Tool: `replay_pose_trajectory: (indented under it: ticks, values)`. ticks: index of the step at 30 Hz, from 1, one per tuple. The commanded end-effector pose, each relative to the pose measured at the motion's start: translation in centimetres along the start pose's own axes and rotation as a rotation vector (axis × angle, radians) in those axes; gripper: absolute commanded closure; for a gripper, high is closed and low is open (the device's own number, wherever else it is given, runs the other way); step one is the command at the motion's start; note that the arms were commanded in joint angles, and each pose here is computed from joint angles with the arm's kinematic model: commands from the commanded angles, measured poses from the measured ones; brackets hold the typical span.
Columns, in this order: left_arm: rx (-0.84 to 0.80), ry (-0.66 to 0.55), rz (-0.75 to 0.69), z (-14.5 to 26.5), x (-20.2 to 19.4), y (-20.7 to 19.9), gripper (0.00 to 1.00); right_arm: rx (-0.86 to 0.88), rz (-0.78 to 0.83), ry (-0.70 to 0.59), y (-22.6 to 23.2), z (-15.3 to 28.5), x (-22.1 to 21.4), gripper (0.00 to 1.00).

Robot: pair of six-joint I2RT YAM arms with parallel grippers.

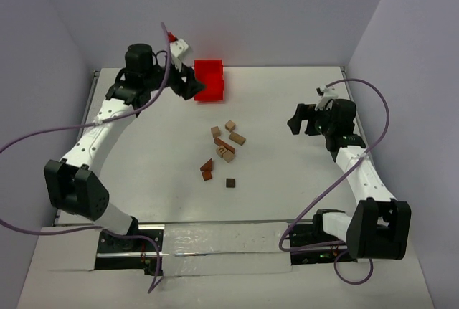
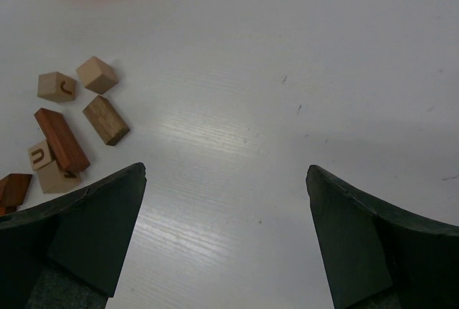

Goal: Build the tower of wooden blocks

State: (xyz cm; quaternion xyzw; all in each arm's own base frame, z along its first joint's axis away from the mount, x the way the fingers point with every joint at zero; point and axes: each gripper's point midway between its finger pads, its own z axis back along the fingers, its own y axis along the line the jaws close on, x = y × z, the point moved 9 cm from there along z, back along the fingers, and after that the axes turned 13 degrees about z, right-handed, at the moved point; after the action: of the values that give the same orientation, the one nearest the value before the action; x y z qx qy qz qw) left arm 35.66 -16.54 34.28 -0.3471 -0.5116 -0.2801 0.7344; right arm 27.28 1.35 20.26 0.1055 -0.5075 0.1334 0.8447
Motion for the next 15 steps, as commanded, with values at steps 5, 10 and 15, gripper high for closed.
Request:
replay_pose_trajectory:
  ticks: [5,10,15]
  values:
    - [-0.362,0.413,-0.4,-3.4,-9.7,-2.6,0.38,0.075,0.032,0.031,0.1,-0.3,0.6,0.0]
    - [-0.435,0.48,-0.537,-5.9,-12.4,-3.1,0.33,0.08,0.042,0.041,0.0,-0.1,0.5,0.0]
    - [-0.629,0.631,-0.644,-9.0,-15.8,-3.8,0.44,0.139,0.04,0.076,0.3,-0.5,0.3,0.0]
